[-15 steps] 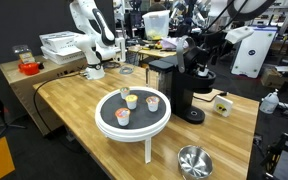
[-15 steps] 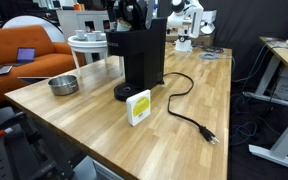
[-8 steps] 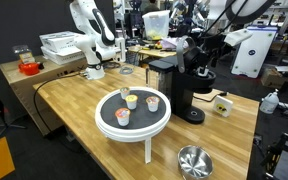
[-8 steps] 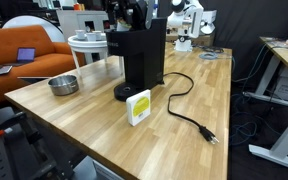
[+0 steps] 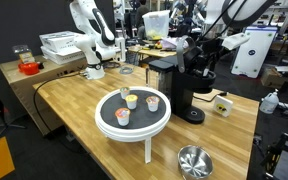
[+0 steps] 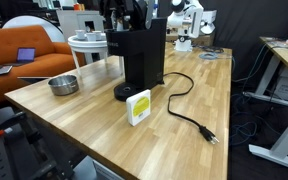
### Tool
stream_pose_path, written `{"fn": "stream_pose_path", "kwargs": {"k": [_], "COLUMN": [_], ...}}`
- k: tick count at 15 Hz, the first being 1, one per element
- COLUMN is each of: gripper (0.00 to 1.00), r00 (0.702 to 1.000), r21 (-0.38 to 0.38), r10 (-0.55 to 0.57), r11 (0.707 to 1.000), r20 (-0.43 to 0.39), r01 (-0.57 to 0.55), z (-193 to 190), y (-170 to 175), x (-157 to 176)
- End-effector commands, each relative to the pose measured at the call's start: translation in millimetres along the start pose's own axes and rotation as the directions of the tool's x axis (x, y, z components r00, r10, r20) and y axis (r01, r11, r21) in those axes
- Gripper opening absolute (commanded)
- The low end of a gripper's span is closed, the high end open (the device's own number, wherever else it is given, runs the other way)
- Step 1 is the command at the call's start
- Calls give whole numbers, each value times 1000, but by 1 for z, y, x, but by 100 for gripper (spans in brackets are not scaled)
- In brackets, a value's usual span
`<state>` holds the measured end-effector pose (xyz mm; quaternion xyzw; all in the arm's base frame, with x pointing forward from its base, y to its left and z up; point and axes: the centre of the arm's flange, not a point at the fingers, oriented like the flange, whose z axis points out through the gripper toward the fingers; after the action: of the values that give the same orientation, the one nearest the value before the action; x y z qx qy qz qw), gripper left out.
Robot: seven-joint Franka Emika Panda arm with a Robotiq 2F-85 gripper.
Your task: Open the coffee maker, take out the cup and put it in the pot
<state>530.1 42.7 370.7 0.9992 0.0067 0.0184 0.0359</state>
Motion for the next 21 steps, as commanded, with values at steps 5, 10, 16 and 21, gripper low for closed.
{"fn": "stream_pose_path", "kwargs": {"k": [5, 10, 16, 21], "gripper": [100, 100, 55, 27], "r00": [1000, 1000, 999, 998], "r21": [20, 23, 39, 37], "r10": [-12, -18, -52, -60], "r11": [1000, 1000, 998, 998], "r20": [19, 19, 12, 4], "r01": [12, 18, 52, 59], "z": [0, 1, -1, -10], "y": [5, 8, 7, 13], "x": [8, 15, 26, 29]}}
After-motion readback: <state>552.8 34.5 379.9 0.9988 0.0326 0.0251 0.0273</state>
